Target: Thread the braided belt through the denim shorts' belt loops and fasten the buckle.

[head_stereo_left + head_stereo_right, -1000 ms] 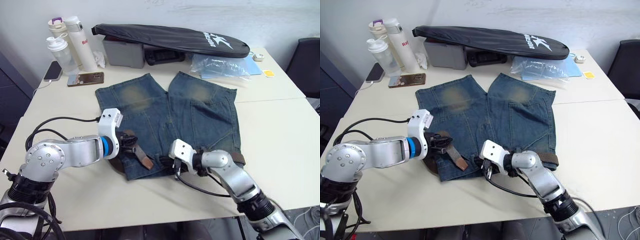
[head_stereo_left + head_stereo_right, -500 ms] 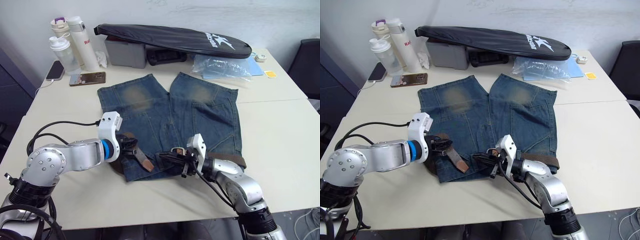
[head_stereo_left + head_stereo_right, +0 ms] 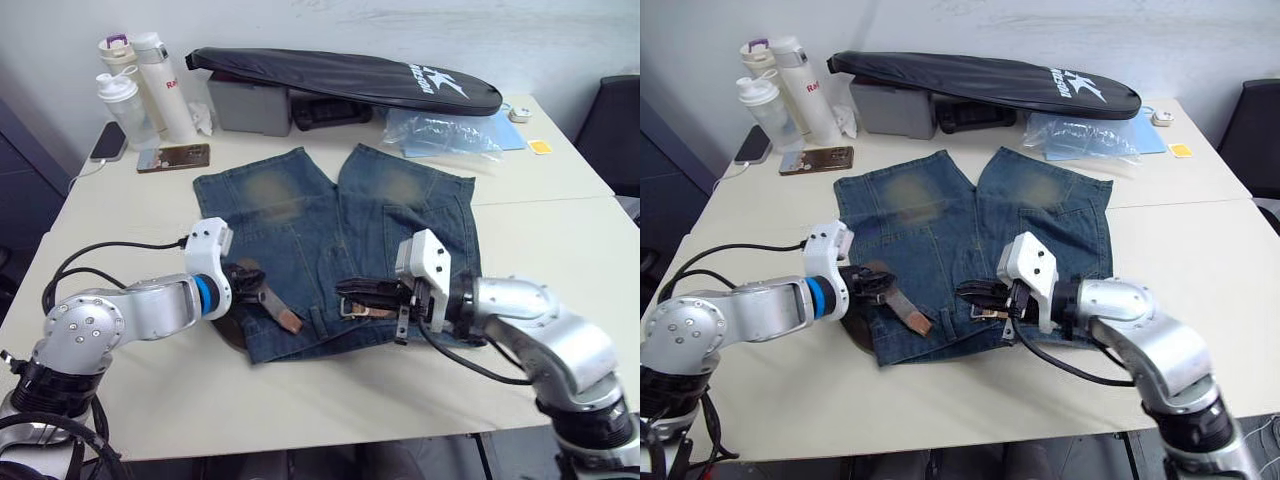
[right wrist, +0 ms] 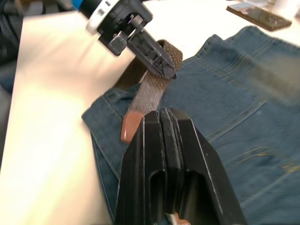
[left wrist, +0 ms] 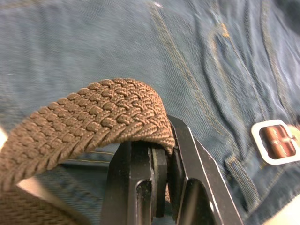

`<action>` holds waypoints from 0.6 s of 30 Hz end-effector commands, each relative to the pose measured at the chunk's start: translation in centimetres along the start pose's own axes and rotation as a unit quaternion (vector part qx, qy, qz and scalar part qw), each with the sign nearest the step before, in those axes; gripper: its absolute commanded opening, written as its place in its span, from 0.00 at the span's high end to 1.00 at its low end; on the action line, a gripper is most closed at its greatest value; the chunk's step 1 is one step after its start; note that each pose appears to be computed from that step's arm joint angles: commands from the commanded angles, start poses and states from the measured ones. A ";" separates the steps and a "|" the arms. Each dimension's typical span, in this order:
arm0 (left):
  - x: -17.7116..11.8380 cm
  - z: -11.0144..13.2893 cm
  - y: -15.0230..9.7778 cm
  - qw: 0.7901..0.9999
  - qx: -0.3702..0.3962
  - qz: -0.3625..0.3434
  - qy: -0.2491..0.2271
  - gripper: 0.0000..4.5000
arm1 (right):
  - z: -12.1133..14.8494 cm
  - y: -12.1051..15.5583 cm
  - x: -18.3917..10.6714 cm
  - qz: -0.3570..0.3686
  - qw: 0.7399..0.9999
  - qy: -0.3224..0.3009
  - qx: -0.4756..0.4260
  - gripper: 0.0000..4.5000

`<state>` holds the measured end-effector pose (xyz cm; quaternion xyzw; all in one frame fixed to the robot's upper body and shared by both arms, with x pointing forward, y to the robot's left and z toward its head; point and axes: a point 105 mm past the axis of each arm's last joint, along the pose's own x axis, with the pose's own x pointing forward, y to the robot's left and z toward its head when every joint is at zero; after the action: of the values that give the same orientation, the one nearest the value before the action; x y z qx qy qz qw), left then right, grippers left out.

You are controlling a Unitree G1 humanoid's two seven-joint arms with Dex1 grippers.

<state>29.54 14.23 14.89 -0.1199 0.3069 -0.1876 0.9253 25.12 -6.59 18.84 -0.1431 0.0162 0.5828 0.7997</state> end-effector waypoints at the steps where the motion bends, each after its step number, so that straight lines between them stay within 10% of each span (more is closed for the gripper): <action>1: -0.5 0.8 -0.2 0.999 -0.024 0.000 -0.034 1.00 | 1.3 0.6 -2.3 0.022 0.995 0.081 -0.055 0.86; 10: 0.2 -0.7 -0.7 0.997 -0.067 0.013 -0.041 1.00 | 3.0 0.6 -4.8 0.049 0.990 0.125 -0.030 0.02; 18: -0.2 -1.4 -3.5 0.991 -0.120 -0.031 -0.057 1.00 | 2.6 1.3 -5.7 0.071 0.982 0.173 0.005 0.01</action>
<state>28.17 11.70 13.63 -0.2371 0.2916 -0.1512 0.9143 22.17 -10.96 21.40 -0.2207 0.1763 0.6019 0.7469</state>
